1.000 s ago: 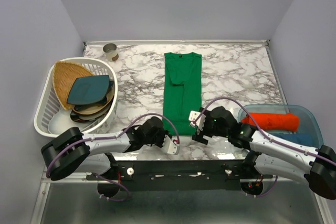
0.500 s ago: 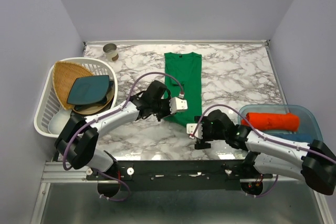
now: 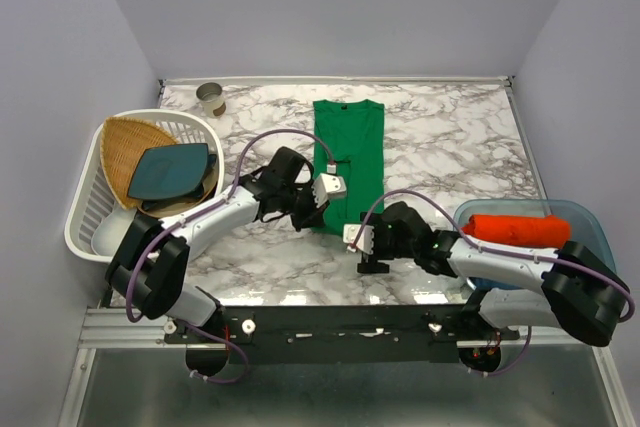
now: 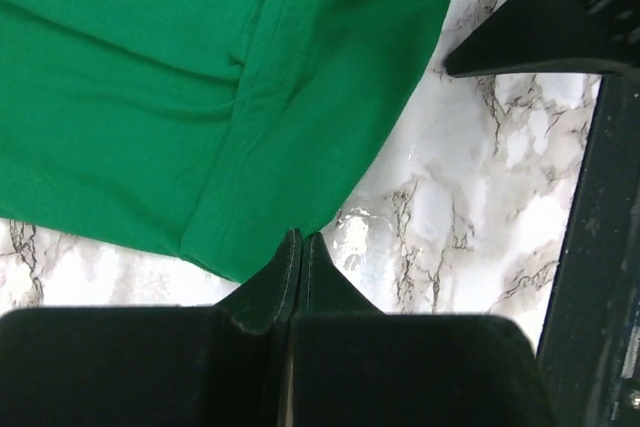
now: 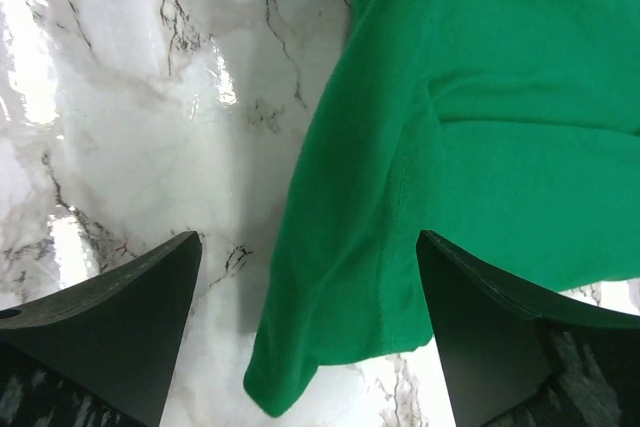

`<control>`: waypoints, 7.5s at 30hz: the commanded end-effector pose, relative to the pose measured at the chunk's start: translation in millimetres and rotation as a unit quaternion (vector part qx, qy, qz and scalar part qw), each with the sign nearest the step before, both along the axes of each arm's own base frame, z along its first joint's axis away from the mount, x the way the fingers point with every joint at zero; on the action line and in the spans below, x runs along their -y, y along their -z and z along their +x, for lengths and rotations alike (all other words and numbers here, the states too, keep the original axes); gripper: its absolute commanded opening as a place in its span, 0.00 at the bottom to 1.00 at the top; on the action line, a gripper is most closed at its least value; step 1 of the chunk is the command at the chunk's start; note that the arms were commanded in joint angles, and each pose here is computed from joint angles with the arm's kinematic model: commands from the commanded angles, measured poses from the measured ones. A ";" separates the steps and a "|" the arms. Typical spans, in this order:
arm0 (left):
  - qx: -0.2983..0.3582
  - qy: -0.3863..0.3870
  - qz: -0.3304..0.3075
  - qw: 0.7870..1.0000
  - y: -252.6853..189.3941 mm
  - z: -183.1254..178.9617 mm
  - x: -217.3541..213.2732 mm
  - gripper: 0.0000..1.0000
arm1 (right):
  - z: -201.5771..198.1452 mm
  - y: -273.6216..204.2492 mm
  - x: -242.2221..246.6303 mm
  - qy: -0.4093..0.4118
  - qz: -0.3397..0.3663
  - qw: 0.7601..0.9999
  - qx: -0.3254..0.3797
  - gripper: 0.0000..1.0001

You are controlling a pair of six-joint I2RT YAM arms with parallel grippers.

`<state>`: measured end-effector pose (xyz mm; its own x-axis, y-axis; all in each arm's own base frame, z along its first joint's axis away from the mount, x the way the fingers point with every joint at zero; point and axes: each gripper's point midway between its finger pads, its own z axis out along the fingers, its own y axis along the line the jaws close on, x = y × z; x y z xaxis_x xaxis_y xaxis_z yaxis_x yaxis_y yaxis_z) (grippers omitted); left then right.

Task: Roll the t-shirts
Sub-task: Roll the T-shirt to the center of the board.

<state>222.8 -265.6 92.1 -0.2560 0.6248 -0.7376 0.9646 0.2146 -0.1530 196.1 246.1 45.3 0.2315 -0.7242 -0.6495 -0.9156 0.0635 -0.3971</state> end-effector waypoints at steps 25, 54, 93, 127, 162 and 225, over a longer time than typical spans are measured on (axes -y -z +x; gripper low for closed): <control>0.275 0.074 -0.029 0.958 -8.1 -40.0 -21.3 0.80 | 9.5 0.1 -4.9 0.002 -0.002 1.000 -0.011 0.07; 0.140 0.154 0.049 0.977 20.5 -48.2 -7.0 0.04 | -25.9 -15.2 22.5 -0.034 -0.004 0.986 -0.166 0.01; -0.187 0.123 0.103 0.969 56.5 65.2 -42.2 0.10 | 62.7 16.7 41.8 -0.005 -0.087 0.875 -0.477 0.01; 0.434 0.050 0.033 0.899 -4.5 50.0 -0.9 0.73 | 107.6 60.8 45.4 0.119 -0.170 0.822 -0.530 0.05; 0.249 0.102 0.169 0.948 60.2 29.6 8.2 0.00 | 147.8 -42.2 63.4 0.151 0.017 0.958 -0.244 0.64; -0.292 0.103 0.059 0.949 22.7 48.4 -2.3 0.01 | 63.6 -7.5 41.5 -0.014 -0.031 0.872 -0.488 0.19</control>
